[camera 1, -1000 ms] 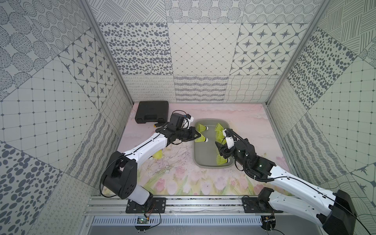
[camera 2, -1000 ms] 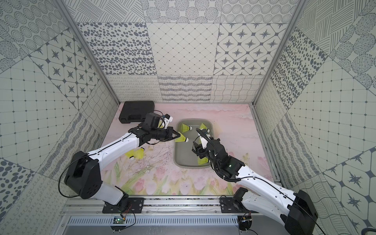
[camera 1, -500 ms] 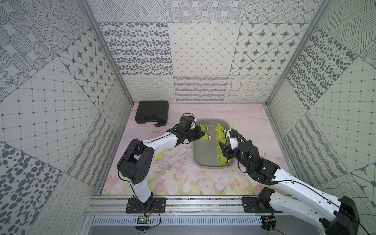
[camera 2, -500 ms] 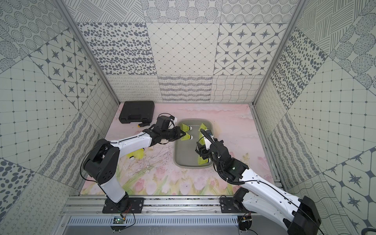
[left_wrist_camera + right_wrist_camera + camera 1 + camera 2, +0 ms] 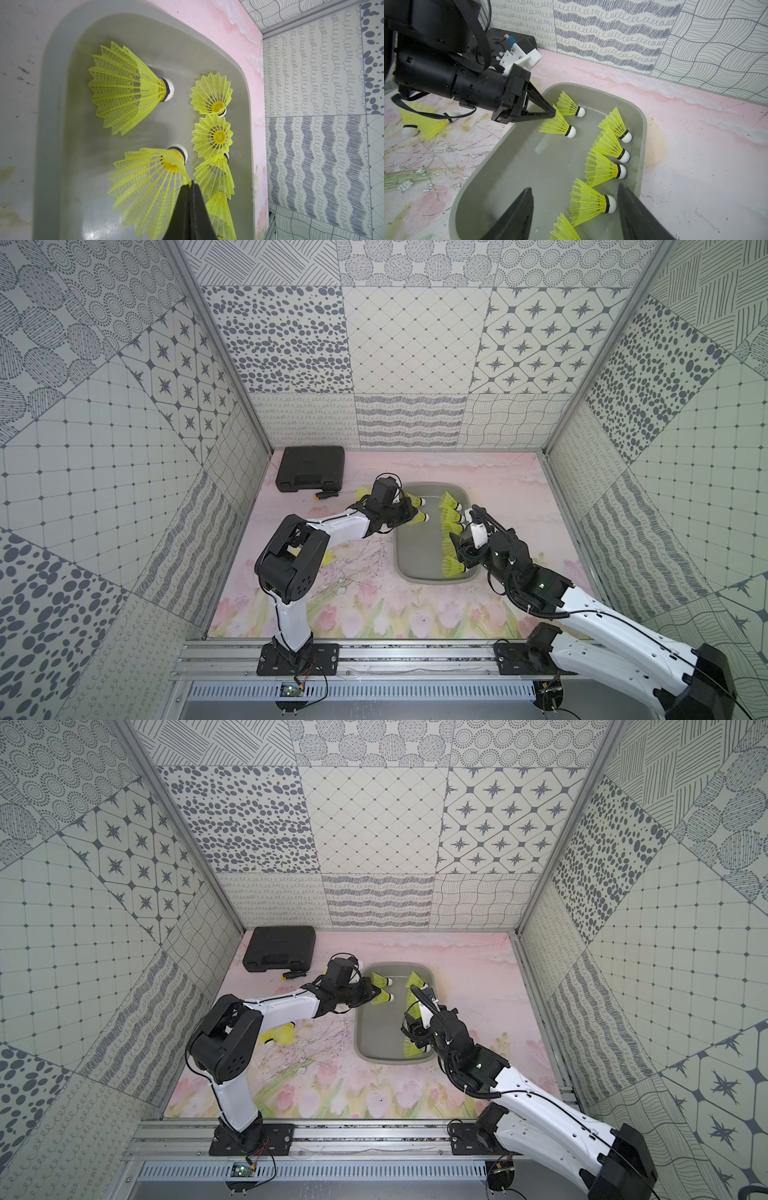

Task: Put the shuttlecocks into the storage box
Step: Place the shuttlecock in the storage box.

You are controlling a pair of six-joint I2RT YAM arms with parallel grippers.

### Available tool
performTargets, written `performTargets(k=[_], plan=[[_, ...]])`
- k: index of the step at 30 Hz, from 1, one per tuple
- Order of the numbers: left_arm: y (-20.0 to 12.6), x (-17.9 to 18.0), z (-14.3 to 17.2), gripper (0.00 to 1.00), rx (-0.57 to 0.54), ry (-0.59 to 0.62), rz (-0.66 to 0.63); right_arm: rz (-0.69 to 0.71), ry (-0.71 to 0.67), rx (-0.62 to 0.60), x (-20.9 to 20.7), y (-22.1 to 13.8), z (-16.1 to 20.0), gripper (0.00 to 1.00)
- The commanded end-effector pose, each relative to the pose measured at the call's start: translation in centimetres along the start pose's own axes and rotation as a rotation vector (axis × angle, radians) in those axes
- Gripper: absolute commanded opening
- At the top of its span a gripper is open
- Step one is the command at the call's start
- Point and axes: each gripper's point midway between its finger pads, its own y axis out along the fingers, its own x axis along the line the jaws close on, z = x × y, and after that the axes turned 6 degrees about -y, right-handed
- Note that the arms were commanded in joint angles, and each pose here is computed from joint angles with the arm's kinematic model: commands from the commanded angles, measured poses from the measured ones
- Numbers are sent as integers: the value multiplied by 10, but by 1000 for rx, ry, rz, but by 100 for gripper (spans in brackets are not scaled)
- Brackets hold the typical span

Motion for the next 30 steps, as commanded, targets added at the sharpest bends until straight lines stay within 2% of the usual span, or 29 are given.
performTargets(k=[1, 25, 30], plan=[[5, -8, -12, 0, -47, 16, 26, 7, 33, -35, -3, -3, -6, 67], [13, 5, -11, 0, -35, 16, -36, 7, 41, -25, -5, -1, -3, 67], [13, 7, -12, 4, -33, 13, -48, 7, 41, -24, -5, -1, -3, 67]])
